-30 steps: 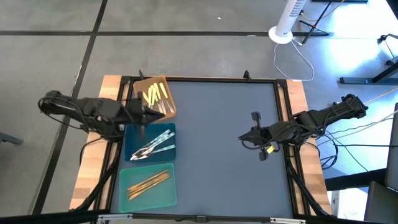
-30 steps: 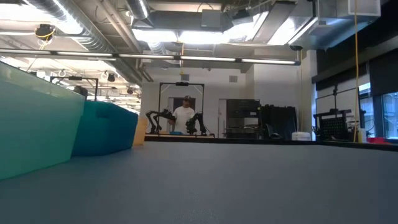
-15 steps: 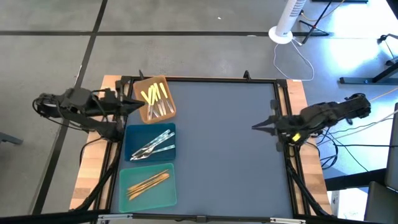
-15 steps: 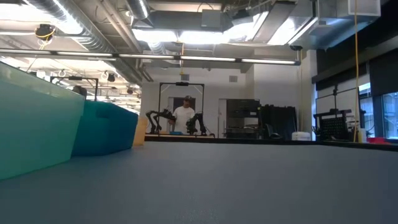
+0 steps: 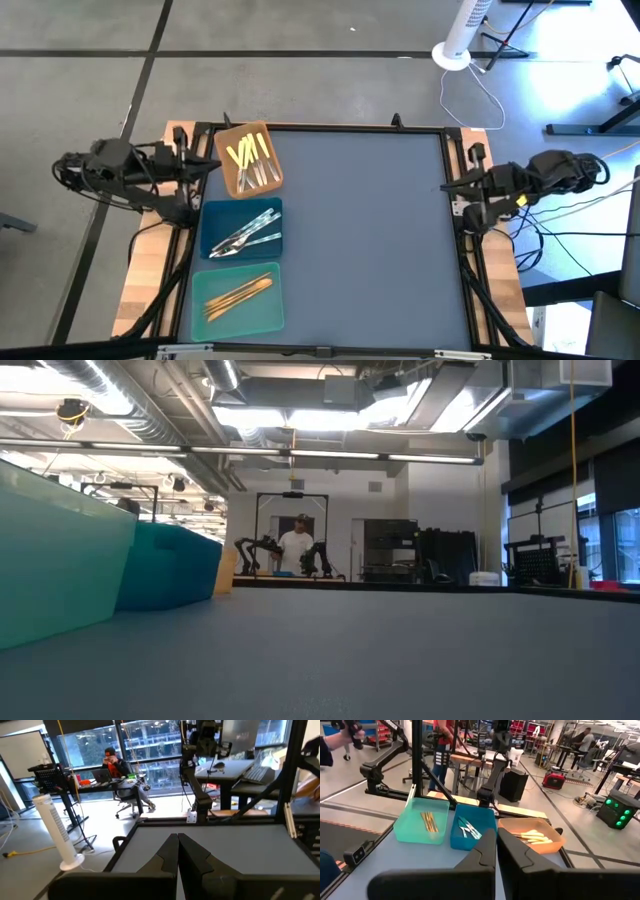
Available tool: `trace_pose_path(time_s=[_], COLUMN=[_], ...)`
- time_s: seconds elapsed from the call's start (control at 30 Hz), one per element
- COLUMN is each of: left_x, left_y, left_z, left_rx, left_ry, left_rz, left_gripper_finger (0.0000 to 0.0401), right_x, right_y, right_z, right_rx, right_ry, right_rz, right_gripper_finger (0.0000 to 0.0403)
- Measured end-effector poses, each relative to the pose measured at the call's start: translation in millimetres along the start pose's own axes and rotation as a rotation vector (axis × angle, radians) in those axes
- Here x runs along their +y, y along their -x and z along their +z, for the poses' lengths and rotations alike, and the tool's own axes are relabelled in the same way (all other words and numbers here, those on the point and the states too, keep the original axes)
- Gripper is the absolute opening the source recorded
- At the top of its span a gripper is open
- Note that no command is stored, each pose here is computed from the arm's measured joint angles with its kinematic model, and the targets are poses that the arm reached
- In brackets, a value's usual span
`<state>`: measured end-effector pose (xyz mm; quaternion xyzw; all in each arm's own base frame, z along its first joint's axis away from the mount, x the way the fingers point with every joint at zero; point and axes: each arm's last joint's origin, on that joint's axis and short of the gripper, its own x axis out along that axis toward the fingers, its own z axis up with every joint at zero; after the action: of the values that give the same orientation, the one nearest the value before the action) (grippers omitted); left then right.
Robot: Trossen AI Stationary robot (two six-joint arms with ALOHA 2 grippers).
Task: Sort silverware by color (type)
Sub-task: Return to Home Position
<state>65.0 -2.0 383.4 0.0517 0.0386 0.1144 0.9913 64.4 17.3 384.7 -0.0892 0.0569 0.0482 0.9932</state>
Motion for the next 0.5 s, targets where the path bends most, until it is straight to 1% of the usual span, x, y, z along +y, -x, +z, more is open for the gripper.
trace_pose_path(time_s=[0.13, 0.27, 0.33, 0.5], left_x=[-1, -4, -4, -3], left_y=[-1, -5, -6, 0], left_z=[-10, -30, -39, -62], left_rx=[0.014, 0.043, 0.02, -0.033], left_ry=[-0.017, -0.019, -0.006, 0.018], left_rz=[-0.001, 0.032, 0.057, 0.065], left_gripper_finger=[0.0, 0.0, 0.0, 0.0], right_x=[-3, -6, -7, -6], right_y=[13, 21, 24, 27], right_z=[-6, -10, -14, -32], right_rx=[0.008, 0.013, -0.006, -0.031], right_ry=[0.002, 0.003, 0.0, -0.006], right_rz=[-0.004, -0.035, -0.038, -0.06], right_gripper_finger=[0.0005, 0.0005, 0.0005, 0.0005])
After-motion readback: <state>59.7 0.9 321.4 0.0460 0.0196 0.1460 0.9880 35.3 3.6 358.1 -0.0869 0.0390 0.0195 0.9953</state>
